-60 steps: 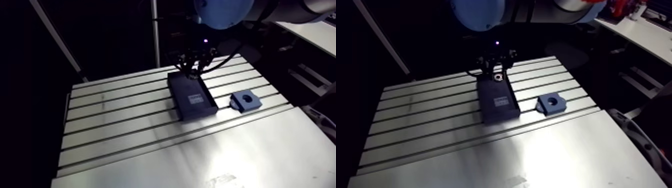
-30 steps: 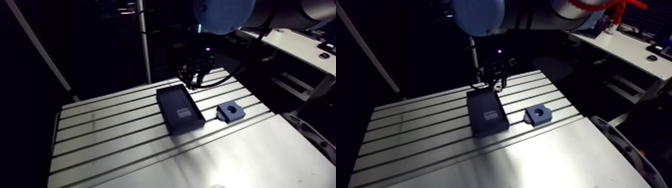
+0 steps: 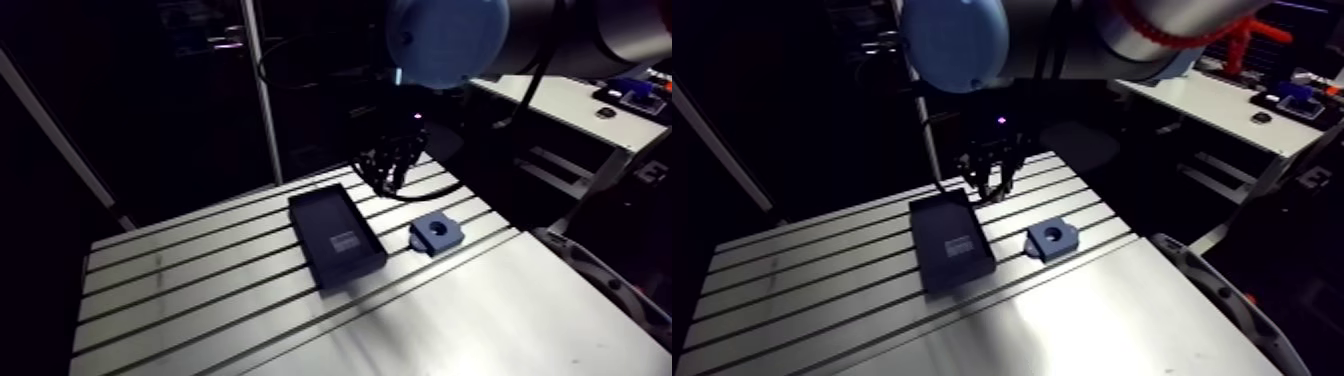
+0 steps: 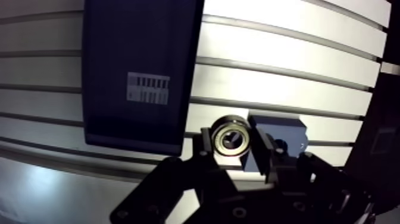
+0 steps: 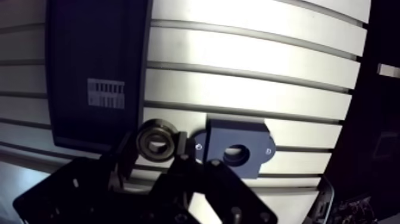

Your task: Pick up the bearing and press it into the housing until flush.

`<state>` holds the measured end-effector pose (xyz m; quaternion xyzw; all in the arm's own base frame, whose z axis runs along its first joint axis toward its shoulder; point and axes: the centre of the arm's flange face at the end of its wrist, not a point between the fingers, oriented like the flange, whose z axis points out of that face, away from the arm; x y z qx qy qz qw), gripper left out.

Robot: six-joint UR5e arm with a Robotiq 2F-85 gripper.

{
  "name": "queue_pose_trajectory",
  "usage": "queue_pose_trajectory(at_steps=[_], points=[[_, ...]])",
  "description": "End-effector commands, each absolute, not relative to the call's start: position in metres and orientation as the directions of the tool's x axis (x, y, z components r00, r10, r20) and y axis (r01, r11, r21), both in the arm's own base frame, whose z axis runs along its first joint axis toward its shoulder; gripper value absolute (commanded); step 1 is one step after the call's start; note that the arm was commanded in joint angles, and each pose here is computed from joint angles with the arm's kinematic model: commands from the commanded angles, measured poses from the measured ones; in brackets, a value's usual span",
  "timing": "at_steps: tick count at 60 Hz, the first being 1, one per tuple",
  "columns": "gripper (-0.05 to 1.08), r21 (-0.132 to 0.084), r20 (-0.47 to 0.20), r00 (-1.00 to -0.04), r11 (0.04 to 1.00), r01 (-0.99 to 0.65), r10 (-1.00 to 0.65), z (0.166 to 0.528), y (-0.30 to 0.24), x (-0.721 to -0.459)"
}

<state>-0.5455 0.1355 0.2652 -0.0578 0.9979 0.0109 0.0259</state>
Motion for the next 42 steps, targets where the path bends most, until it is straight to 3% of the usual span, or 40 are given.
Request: queue_pose_trajectory(at_steps=[1,26,42], points=[[0.62,0.018,-0.056,-0.992,0.994,-0.112,-0.110,0.263,0.159,-0.533],[0.63,-0.011,-0.079,-0.995,0.998,-0.065,-0.066,0.249,0.201,-0.496],[0.63,0.012,-0.054,-0.997,0.998,-0.062,-0.061,0.246,0.209,-0.493]])
